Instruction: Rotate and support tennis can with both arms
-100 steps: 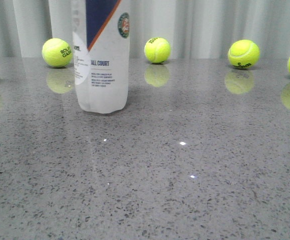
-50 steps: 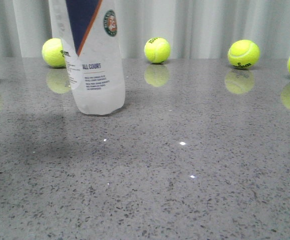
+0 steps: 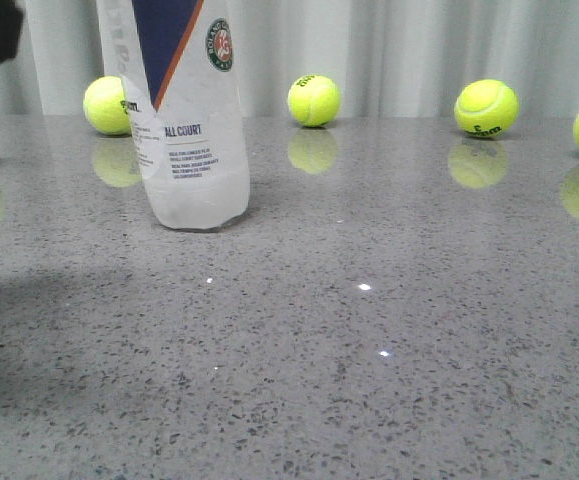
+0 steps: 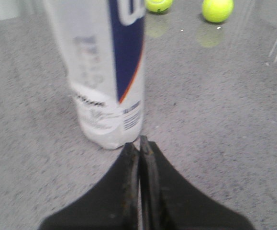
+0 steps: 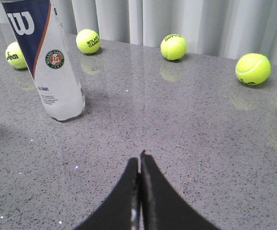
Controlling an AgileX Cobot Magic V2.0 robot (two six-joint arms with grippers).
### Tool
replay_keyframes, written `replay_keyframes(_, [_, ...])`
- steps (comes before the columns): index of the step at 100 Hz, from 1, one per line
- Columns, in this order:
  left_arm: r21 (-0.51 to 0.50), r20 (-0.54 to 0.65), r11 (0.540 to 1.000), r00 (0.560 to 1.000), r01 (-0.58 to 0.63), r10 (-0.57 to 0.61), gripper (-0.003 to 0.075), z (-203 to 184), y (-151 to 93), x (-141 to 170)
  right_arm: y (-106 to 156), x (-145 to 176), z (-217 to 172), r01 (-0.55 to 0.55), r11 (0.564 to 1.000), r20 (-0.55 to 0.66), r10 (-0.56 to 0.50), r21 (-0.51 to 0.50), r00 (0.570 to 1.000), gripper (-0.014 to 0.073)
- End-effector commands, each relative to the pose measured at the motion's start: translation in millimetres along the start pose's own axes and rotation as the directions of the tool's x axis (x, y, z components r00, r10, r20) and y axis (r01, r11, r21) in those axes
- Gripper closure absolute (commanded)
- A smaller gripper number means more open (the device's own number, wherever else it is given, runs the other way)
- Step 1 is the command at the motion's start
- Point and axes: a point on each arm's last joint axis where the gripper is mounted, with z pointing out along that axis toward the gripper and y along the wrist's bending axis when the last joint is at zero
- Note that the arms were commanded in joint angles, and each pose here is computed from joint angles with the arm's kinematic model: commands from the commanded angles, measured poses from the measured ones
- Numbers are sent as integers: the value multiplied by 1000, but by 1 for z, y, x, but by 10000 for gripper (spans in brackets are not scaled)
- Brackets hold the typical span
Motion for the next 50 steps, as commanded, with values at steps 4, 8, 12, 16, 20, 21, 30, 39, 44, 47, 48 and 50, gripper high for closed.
replay_keyframes(4, [-22, 166, 999, 986, 27, -23, 739, -10, 4, -10, 0, -13, -2, 8, 1000, 84, -9, 8, 996, 656])
replay_keyframes(8, [-28, 199, 999, 980, 28, -22, 739, -12, 5, -7, 0, -13, -2, 8, 1000, 85, -9, 7, 996, 656])
replay_keyframes(12, [-37, 231, 999, 973, 31, -22, 739, -14, 6, -3, 0, -13, -2, 8, 1000, 84, -9, 7, 996, 656])
replay_keyframes(16, [-50, 261, 998, 965, 36, -22, 739, -18, 8, 1, 0, -13, -2, 8, 1000, 84, -8, 8, 996, 656])
replay_keyframes(20, [-71, 285, 997, 958, 44, -22, 739, -22, 12, 9, 0, -13, -2, 8, 1000, 84, -8, 8, 996, 656])
replay_keyframes(21, [-74, 289, 996, 957, 45, -22, 739, -23, 12, 8, 0, -13, -2, 8, 1000, 84, -8, 8, 996, 656])
replay_keyframes(30, [-128, 297, 990, 954, 65, -24, 739, -29, 20, 25, 0, -13, -2, 8, 1000, 84, -8, 8, 996, 656])
replay_keyframes(39, [-191, 303, 979, 953, 67, -6, 739, -38, 26, 39, 0, -13, -2, 8, 1000, 84, -8, 8, 996, 656])
replay_keyframes(44, [-231, 306, 971, 952, 58, 16, 739, -43, 29, 46, 0, -13, -2, 8, 1000, 84, -8, 8, 996, 656])
replay_keyframes(47, [-260, 311, 964, 950, 51, 33, 739, -47, 31, 49, 0, -13, -2, 8, 1000, 84, -9, 7, 996, 656])
replay_keyframes(48, [-260, 307, 964, 951, 51, 32, 739, -47, 31, 51, 0, -13, -2, 8, 1000, 84, -9, 7, 996, 656])
replay_keyframes(50, [-283, 311, 958, 949, 47, 45, 739, -49, 33, 54, 0, -13, -2, 8, 1000, 84, -9, 7, 996, 656])
